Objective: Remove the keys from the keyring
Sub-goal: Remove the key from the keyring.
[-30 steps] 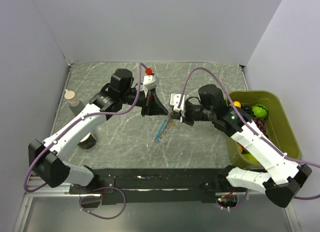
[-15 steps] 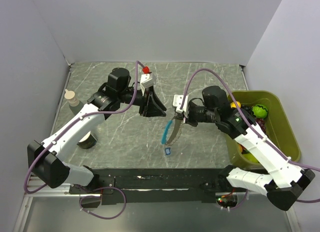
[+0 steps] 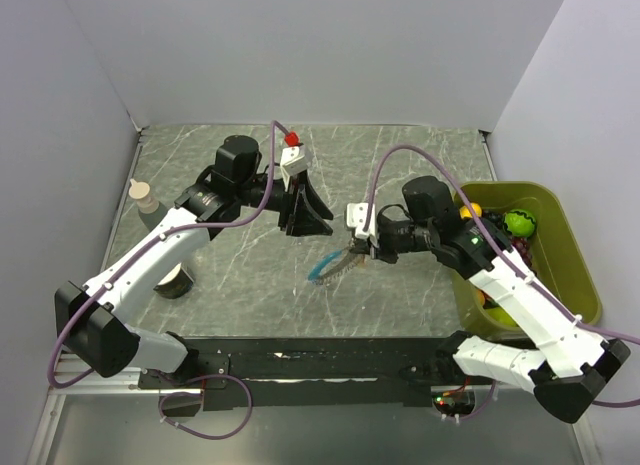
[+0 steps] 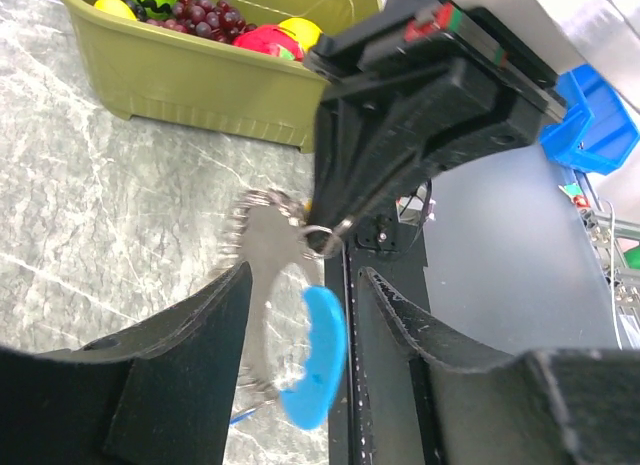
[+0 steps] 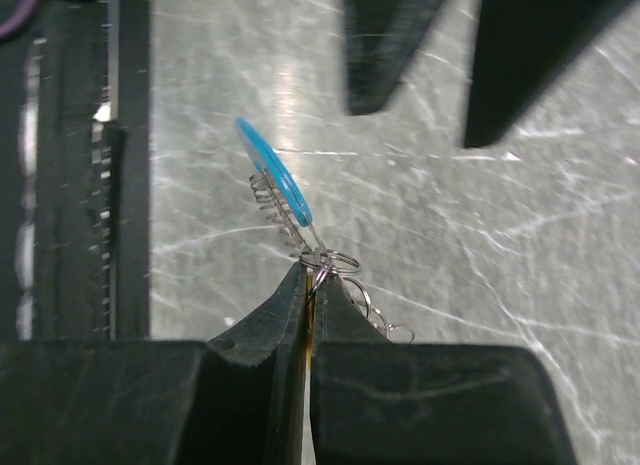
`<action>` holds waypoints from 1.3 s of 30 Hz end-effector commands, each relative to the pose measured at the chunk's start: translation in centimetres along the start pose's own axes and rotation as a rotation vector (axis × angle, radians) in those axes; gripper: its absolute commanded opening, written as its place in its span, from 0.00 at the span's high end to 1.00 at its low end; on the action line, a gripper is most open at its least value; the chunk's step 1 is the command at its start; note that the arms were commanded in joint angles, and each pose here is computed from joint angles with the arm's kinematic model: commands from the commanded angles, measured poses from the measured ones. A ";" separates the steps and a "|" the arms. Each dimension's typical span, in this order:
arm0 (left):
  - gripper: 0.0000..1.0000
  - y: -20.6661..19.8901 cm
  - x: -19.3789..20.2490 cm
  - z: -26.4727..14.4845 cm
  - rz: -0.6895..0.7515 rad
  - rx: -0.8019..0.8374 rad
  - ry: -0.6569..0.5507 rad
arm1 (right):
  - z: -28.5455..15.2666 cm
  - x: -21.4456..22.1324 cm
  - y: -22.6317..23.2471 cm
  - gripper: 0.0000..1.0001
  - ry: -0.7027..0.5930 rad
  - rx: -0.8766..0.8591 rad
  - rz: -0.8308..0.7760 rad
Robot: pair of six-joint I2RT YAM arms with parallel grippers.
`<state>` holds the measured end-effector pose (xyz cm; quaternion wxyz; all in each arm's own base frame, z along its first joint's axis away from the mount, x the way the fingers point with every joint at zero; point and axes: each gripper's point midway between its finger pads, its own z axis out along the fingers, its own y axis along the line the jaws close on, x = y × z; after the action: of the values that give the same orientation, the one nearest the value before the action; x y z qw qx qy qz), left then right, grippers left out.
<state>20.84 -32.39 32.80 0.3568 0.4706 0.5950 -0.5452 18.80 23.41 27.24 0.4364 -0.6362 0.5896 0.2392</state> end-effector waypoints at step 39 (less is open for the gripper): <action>0.61 -7.5 2.1 2.7 0.048 0.395 0.095 | -2.2 -5.1 4.6 1.00 -0.175 -0.294 -0.063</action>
<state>13.62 -34.24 31.36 0.2348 0.5490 0.5189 -0.6117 12.79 24.24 28.76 0.3639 -0.6852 0.5159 0.3633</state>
